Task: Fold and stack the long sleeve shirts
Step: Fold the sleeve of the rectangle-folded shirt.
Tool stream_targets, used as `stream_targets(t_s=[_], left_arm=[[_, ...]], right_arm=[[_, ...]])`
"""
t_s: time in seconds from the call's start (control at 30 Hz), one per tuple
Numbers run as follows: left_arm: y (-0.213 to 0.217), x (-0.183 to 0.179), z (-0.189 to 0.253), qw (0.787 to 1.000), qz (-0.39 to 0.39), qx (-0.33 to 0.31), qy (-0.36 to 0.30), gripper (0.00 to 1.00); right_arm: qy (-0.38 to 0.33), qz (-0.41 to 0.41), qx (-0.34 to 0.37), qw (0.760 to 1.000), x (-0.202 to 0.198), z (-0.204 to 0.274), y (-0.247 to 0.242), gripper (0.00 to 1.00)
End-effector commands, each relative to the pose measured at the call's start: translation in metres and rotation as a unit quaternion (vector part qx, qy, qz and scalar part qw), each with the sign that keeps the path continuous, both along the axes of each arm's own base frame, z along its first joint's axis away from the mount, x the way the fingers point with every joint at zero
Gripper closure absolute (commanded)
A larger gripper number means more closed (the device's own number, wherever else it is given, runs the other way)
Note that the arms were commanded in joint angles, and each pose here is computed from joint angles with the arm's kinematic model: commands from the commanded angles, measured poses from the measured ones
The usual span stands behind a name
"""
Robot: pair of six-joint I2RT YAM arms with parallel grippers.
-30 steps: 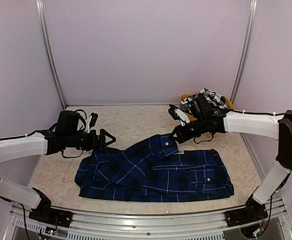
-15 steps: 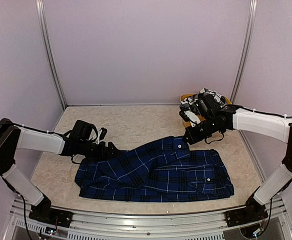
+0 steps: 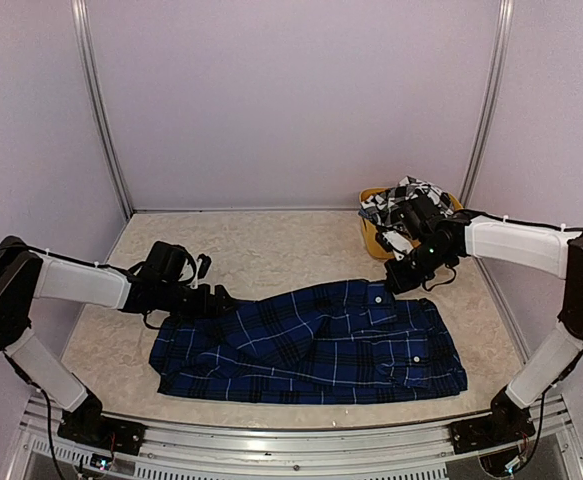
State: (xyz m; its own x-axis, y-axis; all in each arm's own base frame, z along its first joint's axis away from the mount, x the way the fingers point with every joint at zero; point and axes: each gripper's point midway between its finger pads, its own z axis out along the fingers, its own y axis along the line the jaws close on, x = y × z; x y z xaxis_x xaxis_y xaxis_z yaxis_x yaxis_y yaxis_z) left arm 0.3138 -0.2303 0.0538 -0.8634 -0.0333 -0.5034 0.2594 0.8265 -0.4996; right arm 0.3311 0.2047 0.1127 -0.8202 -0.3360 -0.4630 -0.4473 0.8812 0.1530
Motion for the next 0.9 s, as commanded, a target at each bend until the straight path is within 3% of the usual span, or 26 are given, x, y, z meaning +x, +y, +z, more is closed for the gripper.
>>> stream_targets(t_s=[0.0, 0.33, 0.6, 0.87], left_arm=[[0.001, 0.012, 0.01, 0.999, 0.005, 0.027, -0.039, 0.09], [-0.005, 0.021, 0.016, 0.996, 0.005, 0.045, -0.072, 0.07], [-0.006, 0.016, 0.014, 0.996, 0.002, 0.054, -0.073, 0.07], [-0.008, 0.015, 0.018, 0.996, -0.001, 0.054, -0.078, 0.07]], right_arm=[[0.03, -0.015, -0.047, 0.998, -0.007, -0.018, -0.023, 1.0], [0.05, -0.017, -0.047, 0.997, -0.006, -0.04, -0.029, 1.0], [0.048, -0.021, 0.037, 0.998, 0.006, -0.051, -0.018, 0.75], [0.067, -0.049, 0.062, 0.995, 0.002, -0.08, -0.029, 0.64]])
